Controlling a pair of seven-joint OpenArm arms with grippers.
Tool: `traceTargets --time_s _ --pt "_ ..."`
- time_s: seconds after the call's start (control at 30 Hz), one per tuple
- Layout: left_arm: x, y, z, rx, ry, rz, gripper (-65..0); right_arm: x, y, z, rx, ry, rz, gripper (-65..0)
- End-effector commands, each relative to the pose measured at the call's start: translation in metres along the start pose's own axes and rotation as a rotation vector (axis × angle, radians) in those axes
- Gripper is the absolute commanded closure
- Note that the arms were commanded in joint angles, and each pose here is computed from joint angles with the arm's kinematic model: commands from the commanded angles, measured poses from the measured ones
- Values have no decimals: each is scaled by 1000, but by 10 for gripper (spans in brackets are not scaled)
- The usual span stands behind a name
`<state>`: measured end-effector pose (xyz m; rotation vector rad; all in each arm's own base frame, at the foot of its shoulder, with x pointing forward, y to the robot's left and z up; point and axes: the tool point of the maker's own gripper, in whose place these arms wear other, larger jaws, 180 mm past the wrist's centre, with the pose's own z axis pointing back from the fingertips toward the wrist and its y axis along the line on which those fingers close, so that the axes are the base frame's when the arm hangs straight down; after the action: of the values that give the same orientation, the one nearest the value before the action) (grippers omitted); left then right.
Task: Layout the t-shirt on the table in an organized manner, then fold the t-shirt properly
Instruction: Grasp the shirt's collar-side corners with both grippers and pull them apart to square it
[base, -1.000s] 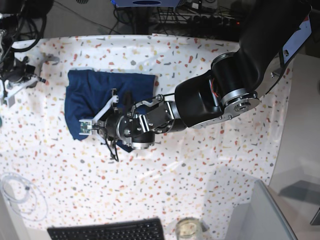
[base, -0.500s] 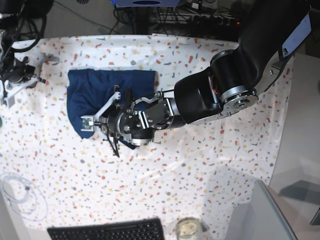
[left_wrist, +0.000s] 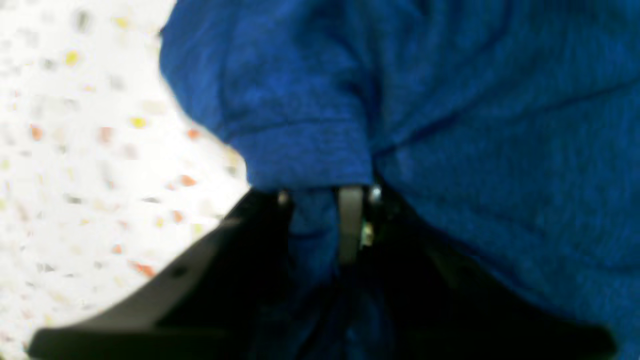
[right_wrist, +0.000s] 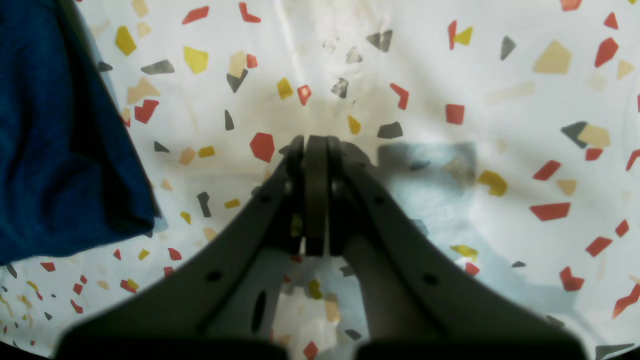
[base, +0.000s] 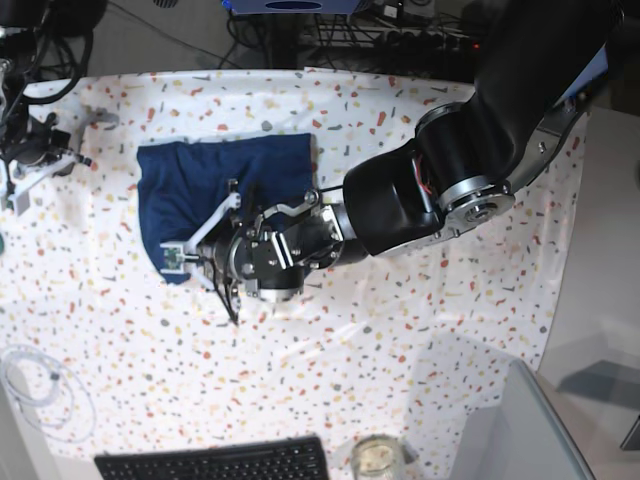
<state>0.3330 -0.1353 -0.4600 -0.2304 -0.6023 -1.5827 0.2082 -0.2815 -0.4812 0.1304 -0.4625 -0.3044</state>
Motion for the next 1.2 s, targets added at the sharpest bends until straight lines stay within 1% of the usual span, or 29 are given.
traceTargets --time_s 0.0,0.07,0.13,0.17,0.2,0.27,0.33,0.43,0.5,0.53,0.57,0.6,0.63,0.67,0.73,0.8,0.87,0.93,1.0,1.07,1.13,1.17 --pt "29 19 9 39 -68 -18 -219 14 -4 5 -3 -38 12 0" --pt "47 24 16 51 -122 -20 -341 14 -4 5 -3 -38 12 0" --pt "62 30 23 66 -164 -17 -441 15 -4 5 -3 -39 12 0" --pt "67 34 26 75 -177 -20 -482 15 -4 5 -3 -39 12 0" --pt "69 36 28 79 -181 -25 -505 14 -4 5 -3 -38 12 0" --pt "72 40 30 86 -182 -34 -541 14 -4 5 -3 -38 12 0" --pt "75 42 31 90 -183 -35 -543 14 -4 5 -3 -38 12 0" --pt "86 46 42 104 -160 -72 -541 15 -3 5 -1 -39 14 0" --pt "77 50 53 122 -120 -89 -541 17 -1 7 3 -46 23 0" --pt "81 54 64 140 -130 -90 -538 20 0 9 4 -55 32 0" --pt "81 56 73 154 -143 -68 -523 20 2 12 4 -62 41 0" --pt "78 55 84 161 -165 -7 -472 23 7 16 11 -75 65 0" --pt "77 58 98 178 -199 59 -387 26 18 21 25 -92 101 0" --pt "73 59 112 192 -239 138 -265 27 29 25 43 -102 138 0" --pt "61 47 131 204 -314 287 0 29 50 32 77 -122 200 0" --pt "41 30 144 228 -373 426 0 27 68 35 110 -127 243 0" --pt "15 6 143 226 -377 557 0 21 82 33 140 -113 273 0" --pt "-2 -14 139 224 -398 661 0 18 97 30 172 -104 302 0" --pt "-10 -33 136 226 -456 738 0 17 116 27 215 -116 334 0" --pt "-21 -47 131 241 -483 770 0 14 132 24 252 -128 356 0" --pt "-31 -58 122 279 -466 776 0 15 143 22 277 -139 371 0" --pt "-39 -63 117 299 -441 773 0 14 145 18 282 -135 372 0"
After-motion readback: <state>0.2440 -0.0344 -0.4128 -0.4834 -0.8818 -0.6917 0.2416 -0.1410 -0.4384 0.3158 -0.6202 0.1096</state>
